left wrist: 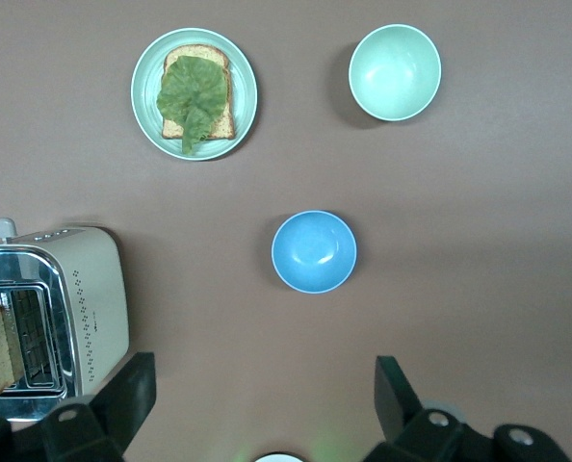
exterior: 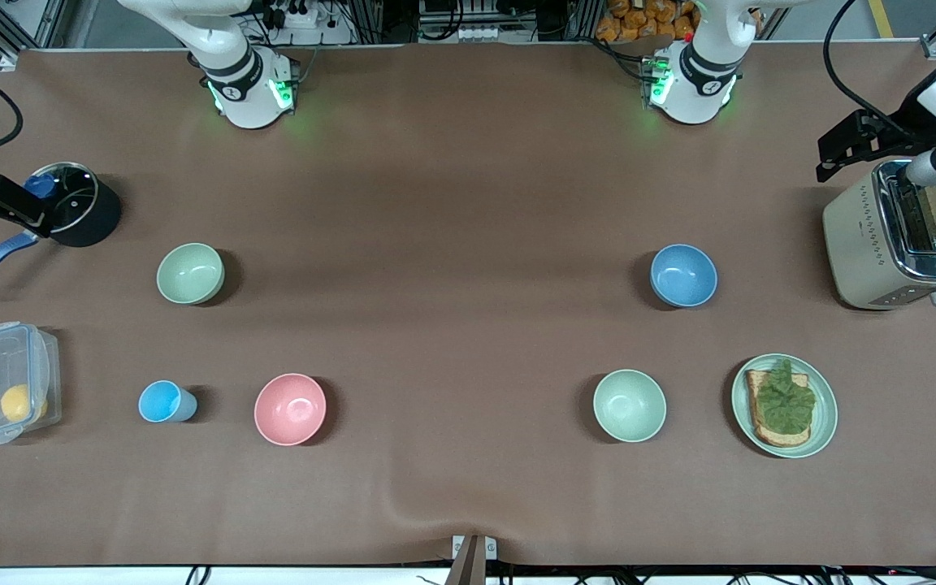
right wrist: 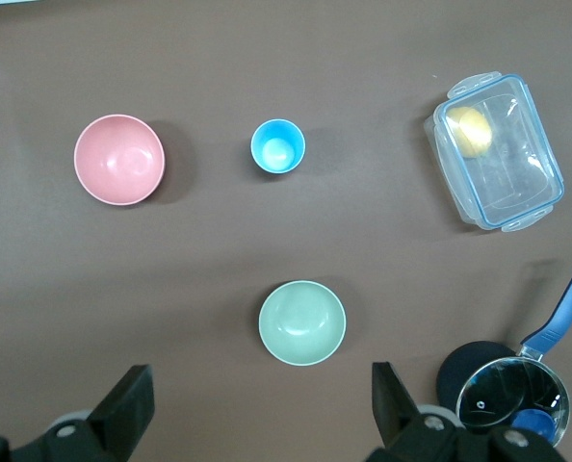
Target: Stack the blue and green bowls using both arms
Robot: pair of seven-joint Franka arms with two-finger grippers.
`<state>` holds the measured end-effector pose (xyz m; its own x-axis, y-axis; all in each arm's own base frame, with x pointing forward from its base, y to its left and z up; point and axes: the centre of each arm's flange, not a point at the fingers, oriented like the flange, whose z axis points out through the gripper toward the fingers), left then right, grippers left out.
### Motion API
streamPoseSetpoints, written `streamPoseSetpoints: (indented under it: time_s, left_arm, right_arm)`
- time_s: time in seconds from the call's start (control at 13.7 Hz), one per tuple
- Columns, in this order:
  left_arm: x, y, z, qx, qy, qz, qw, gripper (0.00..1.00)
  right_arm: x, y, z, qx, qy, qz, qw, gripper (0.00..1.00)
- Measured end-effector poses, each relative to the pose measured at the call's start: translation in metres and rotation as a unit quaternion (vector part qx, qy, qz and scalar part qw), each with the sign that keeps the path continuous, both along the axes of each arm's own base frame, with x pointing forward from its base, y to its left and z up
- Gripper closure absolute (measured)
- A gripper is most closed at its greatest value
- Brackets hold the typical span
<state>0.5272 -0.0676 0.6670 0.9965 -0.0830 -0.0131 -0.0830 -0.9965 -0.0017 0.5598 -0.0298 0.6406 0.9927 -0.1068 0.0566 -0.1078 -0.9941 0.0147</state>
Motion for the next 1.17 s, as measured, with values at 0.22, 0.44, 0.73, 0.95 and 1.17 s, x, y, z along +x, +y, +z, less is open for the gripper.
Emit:
streamPoseSetpoints:
  time_s: [0.22,0.44,0.73,0.95,1.17]
  left_arm:
    - [0.000,0.000,0.000,0.000,0.000,0.000,1.000,0.00]
    - [0.000,0.000,-0.001,0.000,0.001,0.000,1.000,0.00]
    - [0.003,0.001,-0.006,0.000,0.006,0.012,1.000,0.00]
    - [0.021,-0.001,-0.042,0.002,0.036,0.013,0.999,0.00]
    - [0.059,-0.012,-0.117,0.001,0.077,0.006,0.997,0.00]
  right_arm:
    - [0.000,0.000,0.000,0.000,0.000,0.000,1.000,0.00]
    - [0.000,-0.002,0.000,0.000,0.001,-0.002,1.000,0.00]
    - [0.001,-0.002,-0.004,0.000,0.005,-0.002,1.000,0.00]
    - [0.009,-0.003,-0.021,0.001,0.020,-0.003,1.000,0.00]
    - [0.021,-0.002,-0.044,0.002,0.039,-0.001,0.999,0.00]
